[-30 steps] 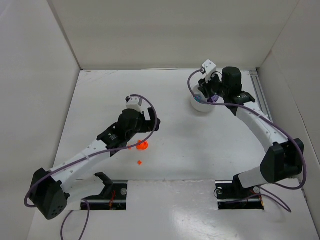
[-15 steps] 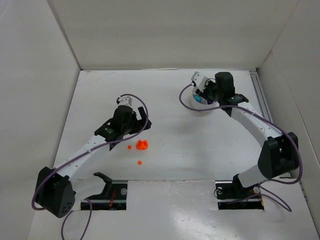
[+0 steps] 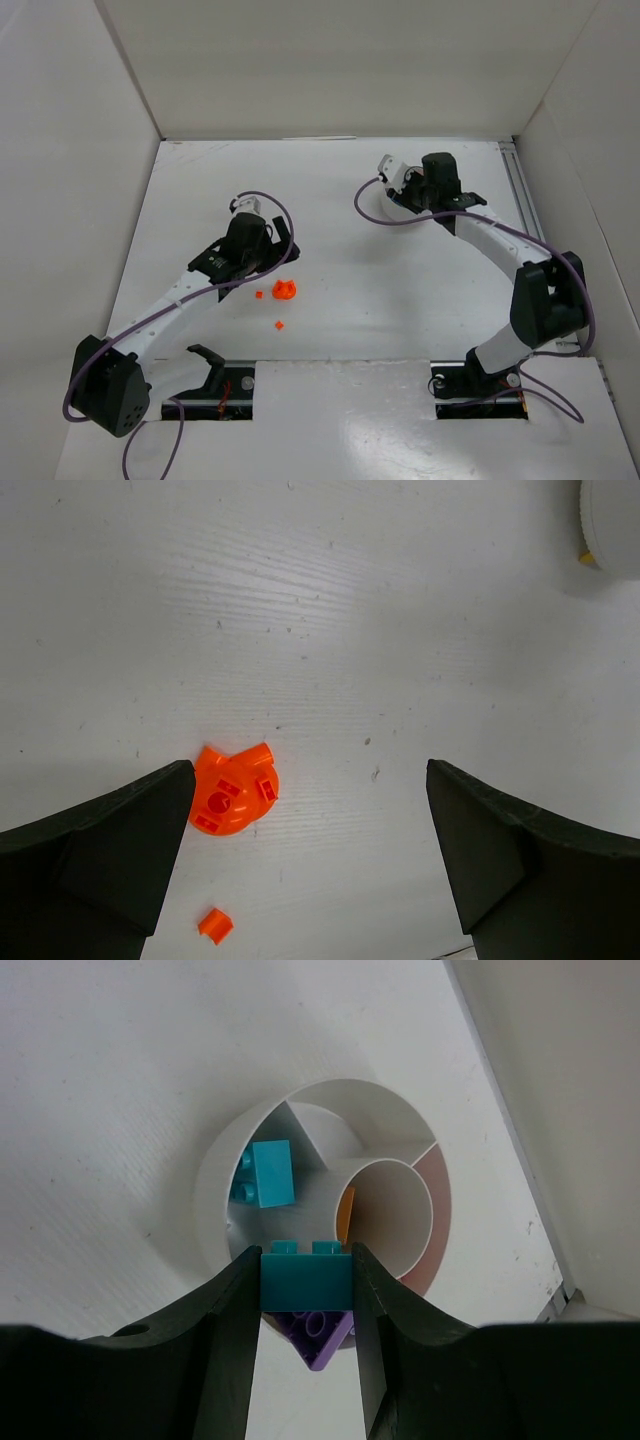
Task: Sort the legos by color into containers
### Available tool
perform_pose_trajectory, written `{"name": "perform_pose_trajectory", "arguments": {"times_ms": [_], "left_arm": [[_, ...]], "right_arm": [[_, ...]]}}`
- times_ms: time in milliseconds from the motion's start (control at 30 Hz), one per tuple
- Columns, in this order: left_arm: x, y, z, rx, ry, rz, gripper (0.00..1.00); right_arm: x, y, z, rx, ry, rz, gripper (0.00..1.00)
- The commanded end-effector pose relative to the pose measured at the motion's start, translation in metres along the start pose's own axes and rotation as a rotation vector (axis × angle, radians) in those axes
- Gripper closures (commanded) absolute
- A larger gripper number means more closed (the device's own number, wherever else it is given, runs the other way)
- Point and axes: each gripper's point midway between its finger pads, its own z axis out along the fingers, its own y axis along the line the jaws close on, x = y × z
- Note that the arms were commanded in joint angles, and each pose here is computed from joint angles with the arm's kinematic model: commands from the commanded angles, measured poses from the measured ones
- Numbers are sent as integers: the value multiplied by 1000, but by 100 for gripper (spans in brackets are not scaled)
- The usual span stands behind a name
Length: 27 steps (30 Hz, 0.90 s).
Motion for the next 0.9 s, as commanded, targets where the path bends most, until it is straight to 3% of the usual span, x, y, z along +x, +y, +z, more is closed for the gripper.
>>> {"name": "perform_pose_trajectory", "arguments": {"times_ms": [0, 500, 700, 867], "left_arm": [[-2, 2, -5, -8, -19, -15, 0], [1, 7, -2, -27, -12, -22, 0], [3, 9, -3, -34, -5, -21, 0], [2, 8, -6, -35, -4, -30, 0]], "right_arm": [[-9, -1, 5, 17, -51, 0, 65], [-11, 7, 11, -4, -58, 5, 48], [-8, 4, 11, 12, -42, 6, 45], [-30, -1, -2, 31, -97, -11, 42]]}}
